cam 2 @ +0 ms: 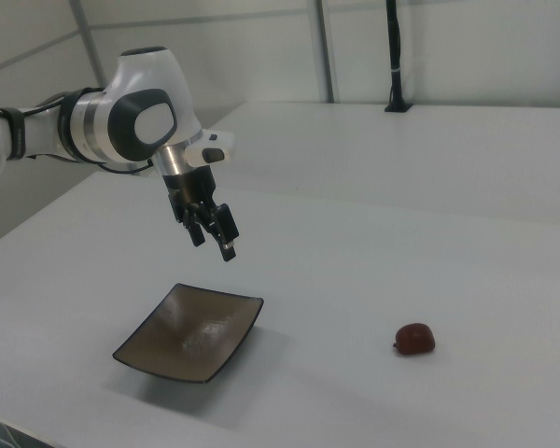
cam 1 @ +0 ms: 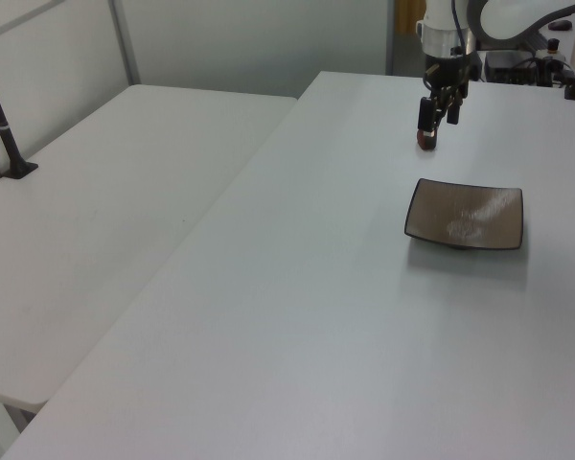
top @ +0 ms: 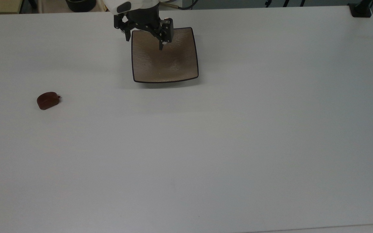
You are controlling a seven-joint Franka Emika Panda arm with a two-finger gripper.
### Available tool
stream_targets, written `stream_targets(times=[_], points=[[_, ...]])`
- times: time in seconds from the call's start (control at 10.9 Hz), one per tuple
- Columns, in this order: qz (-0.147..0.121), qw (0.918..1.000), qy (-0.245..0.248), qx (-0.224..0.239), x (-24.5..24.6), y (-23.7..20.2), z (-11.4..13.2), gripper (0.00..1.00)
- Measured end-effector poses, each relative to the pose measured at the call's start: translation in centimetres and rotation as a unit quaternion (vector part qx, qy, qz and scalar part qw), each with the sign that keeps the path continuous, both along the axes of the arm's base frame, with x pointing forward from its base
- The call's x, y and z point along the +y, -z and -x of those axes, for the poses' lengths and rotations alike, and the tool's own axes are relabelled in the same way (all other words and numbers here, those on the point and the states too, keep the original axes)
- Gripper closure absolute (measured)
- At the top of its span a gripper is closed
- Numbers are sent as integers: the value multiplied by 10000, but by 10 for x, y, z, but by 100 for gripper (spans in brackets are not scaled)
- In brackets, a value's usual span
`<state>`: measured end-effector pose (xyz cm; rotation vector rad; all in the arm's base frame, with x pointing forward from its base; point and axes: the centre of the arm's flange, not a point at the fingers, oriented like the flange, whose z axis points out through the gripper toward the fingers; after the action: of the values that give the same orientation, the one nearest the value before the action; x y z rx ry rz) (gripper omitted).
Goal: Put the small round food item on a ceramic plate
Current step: 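Move the gripper over to the small reddish-brown food item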
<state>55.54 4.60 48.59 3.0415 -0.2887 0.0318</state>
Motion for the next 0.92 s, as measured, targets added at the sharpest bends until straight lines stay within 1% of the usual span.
stream_targets(times=[0.09, 0.18, 0.28, 0.46, 0.64, 0.73, 0.92], points=[[-21, 9992, 368, -144, -1, -2, -3, 0], [-68, 9955, 865, -383, -8, -6, -7, 0], [-123, 9883, 1392, -604, -21, -8, -12, 0], [-172, 9678, 2329, -939, -63, -3, -23, 0], [-207, 9452, 3023, -1214, -106, 9, -32, 0], [-123, 9369, 3235, -1318, -126, 19, -37, 0], [49, 9257, 3507, -1417, -155, 50, -46, 0]])
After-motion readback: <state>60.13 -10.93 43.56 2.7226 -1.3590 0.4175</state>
